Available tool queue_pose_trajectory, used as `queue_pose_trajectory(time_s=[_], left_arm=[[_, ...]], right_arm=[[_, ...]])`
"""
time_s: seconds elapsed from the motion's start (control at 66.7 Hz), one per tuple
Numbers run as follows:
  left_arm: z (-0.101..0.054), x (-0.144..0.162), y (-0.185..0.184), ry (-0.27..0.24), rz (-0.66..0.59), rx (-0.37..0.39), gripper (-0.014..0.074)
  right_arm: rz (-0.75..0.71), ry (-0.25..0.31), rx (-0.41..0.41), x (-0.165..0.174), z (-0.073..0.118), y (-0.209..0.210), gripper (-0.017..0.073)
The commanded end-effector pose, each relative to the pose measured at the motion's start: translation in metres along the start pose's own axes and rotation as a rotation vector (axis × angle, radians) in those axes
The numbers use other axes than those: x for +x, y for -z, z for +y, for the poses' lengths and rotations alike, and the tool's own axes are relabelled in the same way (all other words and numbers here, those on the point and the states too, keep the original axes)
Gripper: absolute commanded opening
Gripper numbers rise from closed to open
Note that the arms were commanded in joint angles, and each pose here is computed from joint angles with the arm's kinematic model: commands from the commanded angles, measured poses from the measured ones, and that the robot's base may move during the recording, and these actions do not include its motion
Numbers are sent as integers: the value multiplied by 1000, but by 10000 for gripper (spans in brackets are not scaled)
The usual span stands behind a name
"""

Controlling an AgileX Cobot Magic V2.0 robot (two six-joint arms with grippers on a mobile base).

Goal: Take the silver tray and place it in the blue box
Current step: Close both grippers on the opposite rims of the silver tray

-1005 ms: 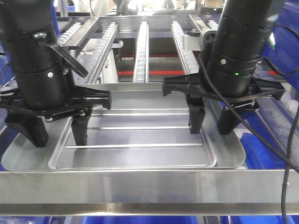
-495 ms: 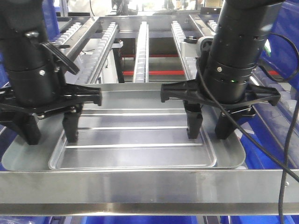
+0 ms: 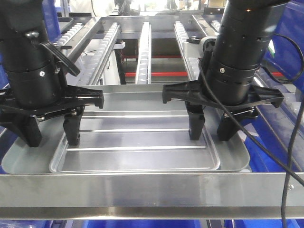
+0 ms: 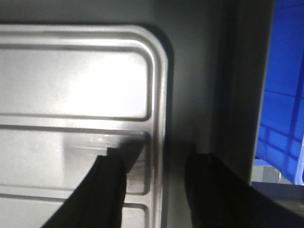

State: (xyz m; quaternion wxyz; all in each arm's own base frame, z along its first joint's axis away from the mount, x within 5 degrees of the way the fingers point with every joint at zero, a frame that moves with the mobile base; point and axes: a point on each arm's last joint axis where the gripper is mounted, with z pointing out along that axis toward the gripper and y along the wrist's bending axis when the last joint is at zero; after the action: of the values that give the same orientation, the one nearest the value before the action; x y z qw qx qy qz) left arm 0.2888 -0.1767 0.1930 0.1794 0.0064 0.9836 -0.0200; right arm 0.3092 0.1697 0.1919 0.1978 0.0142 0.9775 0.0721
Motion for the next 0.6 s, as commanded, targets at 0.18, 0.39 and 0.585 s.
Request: queue_pose_trajectory(time_s=[0.18, 0.39, 0.585], left_arm=[[-3, -10, 18, -9, -65, 41, 296], [-5, -8, 16, 13, -47, 53, 296], [-5, -8, 16, 13, -47, 53, 279]], right_arm=[[-102, 21, -51, -14, 5, 22, 414], [-99, 21, -49, -14, 5, 21, 414], [-71, 22, -30, -12, 4, 16, 414]])
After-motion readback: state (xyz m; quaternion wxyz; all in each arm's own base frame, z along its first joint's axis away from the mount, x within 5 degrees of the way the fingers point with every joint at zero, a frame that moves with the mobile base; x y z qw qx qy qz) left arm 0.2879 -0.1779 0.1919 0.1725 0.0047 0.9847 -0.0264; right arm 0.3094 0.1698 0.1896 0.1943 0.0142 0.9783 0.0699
